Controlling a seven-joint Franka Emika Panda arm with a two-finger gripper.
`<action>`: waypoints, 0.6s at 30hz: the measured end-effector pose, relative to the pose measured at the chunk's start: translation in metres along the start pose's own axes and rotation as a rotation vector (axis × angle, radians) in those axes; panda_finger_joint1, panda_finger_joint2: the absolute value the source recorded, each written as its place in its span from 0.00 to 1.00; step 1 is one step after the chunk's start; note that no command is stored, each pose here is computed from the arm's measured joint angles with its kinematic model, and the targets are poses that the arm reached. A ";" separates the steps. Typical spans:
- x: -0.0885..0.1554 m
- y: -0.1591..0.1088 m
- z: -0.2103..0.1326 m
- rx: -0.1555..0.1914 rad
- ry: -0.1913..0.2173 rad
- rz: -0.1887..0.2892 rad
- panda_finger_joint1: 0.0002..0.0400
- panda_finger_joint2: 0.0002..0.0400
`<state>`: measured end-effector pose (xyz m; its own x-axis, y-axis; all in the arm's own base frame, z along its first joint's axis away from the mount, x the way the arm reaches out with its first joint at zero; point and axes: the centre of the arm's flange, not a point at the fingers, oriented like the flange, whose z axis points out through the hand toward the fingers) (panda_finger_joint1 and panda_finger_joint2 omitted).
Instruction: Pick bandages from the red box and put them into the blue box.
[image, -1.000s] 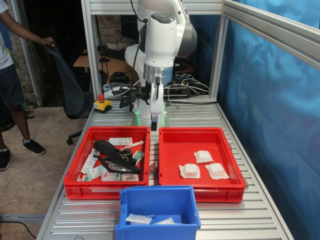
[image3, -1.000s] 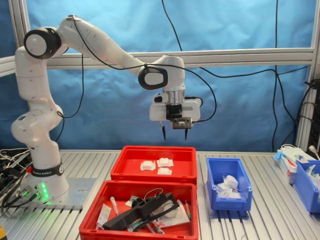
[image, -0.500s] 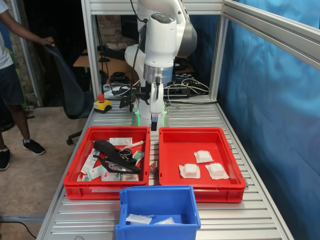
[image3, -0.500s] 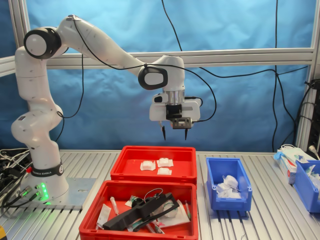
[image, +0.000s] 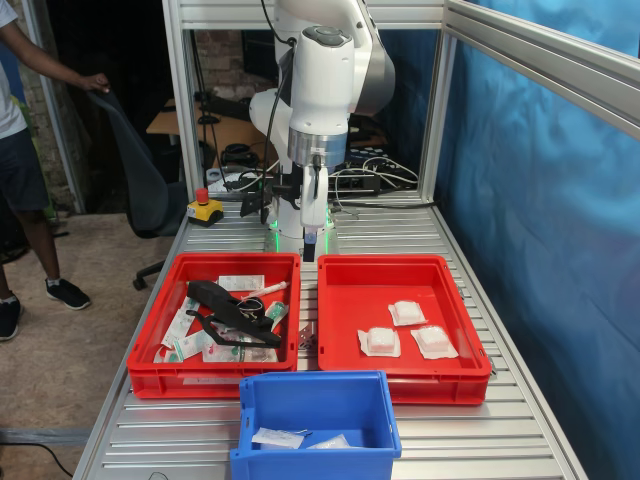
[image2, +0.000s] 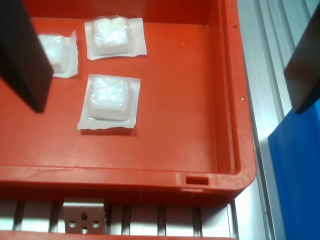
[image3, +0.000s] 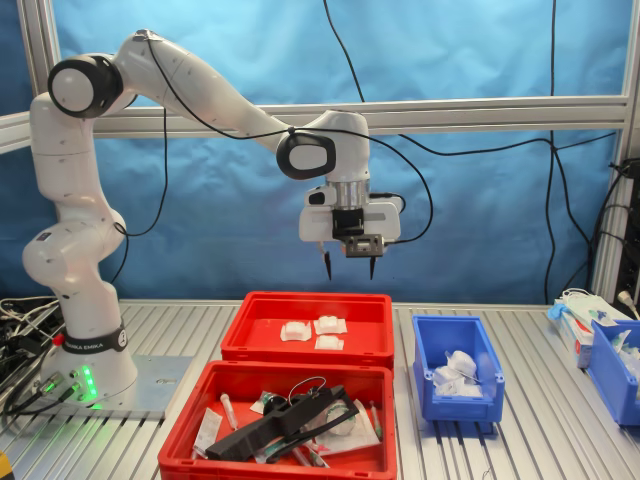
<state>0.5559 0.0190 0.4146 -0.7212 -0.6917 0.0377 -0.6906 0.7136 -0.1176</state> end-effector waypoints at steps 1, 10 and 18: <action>-0.001 0.001 0.000 0.000 0.000 -0.002 1.00 1.00; -0.014 0.026 0.007 -0.012 0.011 -0.053 1.00 1.00; -0.028 0.066 0.024 -0.057 0.022 -0.108 1.00 1.00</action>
<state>0.5317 0.0834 0.3822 -0.6429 -0.7628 0.0693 -0.7660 0.6405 -0.0551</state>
